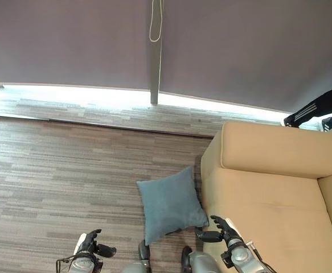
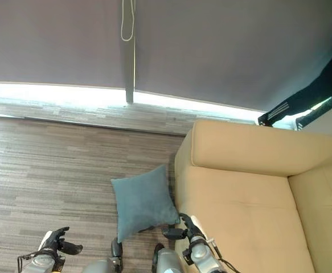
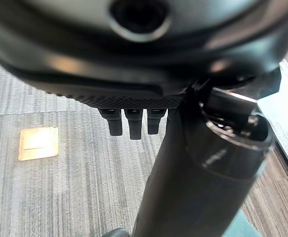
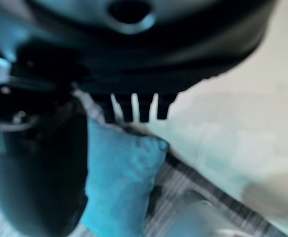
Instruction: Pick up all the scattered cushions and arrange them neatly on the sofa.
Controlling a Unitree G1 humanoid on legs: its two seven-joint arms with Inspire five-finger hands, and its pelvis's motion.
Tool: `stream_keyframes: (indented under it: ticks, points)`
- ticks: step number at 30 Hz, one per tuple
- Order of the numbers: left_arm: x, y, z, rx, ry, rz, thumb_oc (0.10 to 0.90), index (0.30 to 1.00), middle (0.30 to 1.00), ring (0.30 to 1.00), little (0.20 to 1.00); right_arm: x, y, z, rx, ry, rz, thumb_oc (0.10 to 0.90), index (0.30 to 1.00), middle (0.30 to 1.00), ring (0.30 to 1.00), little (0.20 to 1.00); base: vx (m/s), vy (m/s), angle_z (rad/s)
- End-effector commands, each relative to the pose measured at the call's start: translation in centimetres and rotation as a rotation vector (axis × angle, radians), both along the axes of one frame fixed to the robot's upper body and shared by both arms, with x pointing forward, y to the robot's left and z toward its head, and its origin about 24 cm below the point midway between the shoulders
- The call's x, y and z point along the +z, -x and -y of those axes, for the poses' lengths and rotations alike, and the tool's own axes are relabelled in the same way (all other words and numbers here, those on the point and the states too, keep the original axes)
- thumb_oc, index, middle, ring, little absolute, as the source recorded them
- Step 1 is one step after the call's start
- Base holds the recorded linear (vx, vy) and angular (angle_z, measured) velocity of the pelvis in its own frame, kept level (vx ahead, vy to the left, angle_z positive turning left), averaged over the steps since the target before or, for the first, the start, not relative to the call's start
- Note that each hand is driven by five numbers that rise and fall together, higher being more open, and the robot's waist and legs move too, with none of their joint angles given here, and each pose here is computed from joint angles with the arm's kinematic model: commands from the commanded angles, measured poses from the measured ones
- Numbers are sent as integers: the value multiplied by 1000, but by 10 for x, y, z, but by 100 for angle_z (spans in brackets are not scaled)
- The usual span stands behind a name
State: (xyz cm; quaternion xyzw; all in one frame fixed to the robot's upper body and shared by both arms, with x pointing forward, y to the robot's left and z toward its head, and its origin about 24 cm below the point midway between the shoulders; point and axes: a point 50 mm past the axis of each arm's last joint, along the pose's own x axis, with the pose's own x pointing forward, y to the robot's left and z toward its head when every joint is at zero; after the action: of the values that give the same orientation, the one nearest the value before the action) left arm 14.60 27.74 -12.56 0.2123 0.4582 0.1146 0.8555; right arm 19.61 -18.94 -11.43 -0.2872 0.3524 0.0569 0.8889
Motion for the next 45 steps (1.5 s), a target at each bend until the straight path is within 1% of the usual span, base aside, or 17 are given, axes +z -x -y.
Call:
stream_keyframes:
  ticks: [1, 9, 10, 13, 16, 20, 22, 23, 24, 25, 26, 29, 33, 39, 42, 43, 45]
  points:
    - [15, -16, -9, 15, -29, 126, 800, 900, 900, 900, 900, 21, -24, 5, -19, -15, 135, 800, 900, 900, 900, 900, -35, -93, 34]
    - [36, -51, -3, 94, 33, 318, 800, 900, 900, 900, 900, 52, -64, -2, -32, -41, 289, 800, 900, 900, 900, 900, -64, -87, 15]
    - [44, -64, 0, 119, 49, 378, 800, 900, 900, 900, 900, 66, -81, -9, -19, -47, 350, 800, 900, 900, 900, 900, -45, -79, 15]
    - [49, -73, 2, 136, 62, 420, 800, 900, 900, 900, 900, 80, -97, -17, -4, -56, 402, 800, 900, 900, 900, 900, -38, -46, 12]
    - [63, -94, 7, 152, 82, 498, 800, 900, 900, 900, 900, 108, -127, -40, 46, -68, 489, 800, 900, 900, 900, 900, -57, -39, -5]
    - [75, -109, 7, 148, 85, 551, 800, 900, 900, 900, 900, 131, -146, -49, 69, -58, 551, 800, 900, 900, 900, 900, -27, -16, 5]
    - [92, -125, 6, 130, 73, 624, 800, 900, 900, 900, 900, 149, -159, -51, 65, -55, 601, 800, 900, 900, 900, 900, -67, -65, 4]
    - [112, -141, 6, 106, 67, 700, 800, 900, 900, 900, 900, 169, -172, -49, 50, -48, 652, 800, 900, 900, 900, 900, -75, -72, 8]
    - [112, -142, 6, 106, 67, 701, 800, 900, 900, 900, 900, 169, -172, -49, 50, -48, 653, 800, 900, 900, 900, 900, -82, -86, 20]
    - [131, -155, 6, 100, 71, 779, 800, 900, 900, 900, 900, 188, -184, -46, 27, -32, 697, 800, 900, 900, 900, 900, -37, -40, 19]
    - [131, -155, 6, 100, 71, 779, 800, 900, 900, 900, 900, 188, -184, -46, 27, -32, 697, 800, 900, 900, 900, 900, -44, -100, 18]
    - [159, -174, 10, 73, 73, 880, 800, 900, 900, 900, 900, 221, -200, -31, -50, -19, 766, 800, 900, 900, 900, 900, -8, -81, 21]
    - [178, -185, 11, 42, 58, 937, 800, 900, 900, 900, 900, 247, -209, -12, -124, 0, 816, 800, 900, 900, 900, 900, 12, -82, 13]
    - [213, -203, 14, 9, 36, 1035, 800, 900, 900, 900, 900, 289, -217, -2, -186, -6, 938, 800, 900, 900, 900, 900, 49, -103, 17]
    - [232, -207, 14, -4, 31, 1101, 800, 900, 900, 900, 900, 309, -217, 10, -239, -1, 1003, 800, 900, 900, 900, 900, 75, -109, 18]
    - [235, -205, 17, -5, 28, 1129, 800, 900, 900, 900, 900, 309, -214, 17, -305, -43, 1024, 800, 900, 900, 900, 900, 64, -90, 31]
    - [235, -204, 17, 6, 35, 1136, 800, 900, 900, 900, 900, 309, -213, 20, -323, -59, 1034, 800, 900, 900, 900, 900, 70, -51, 27]
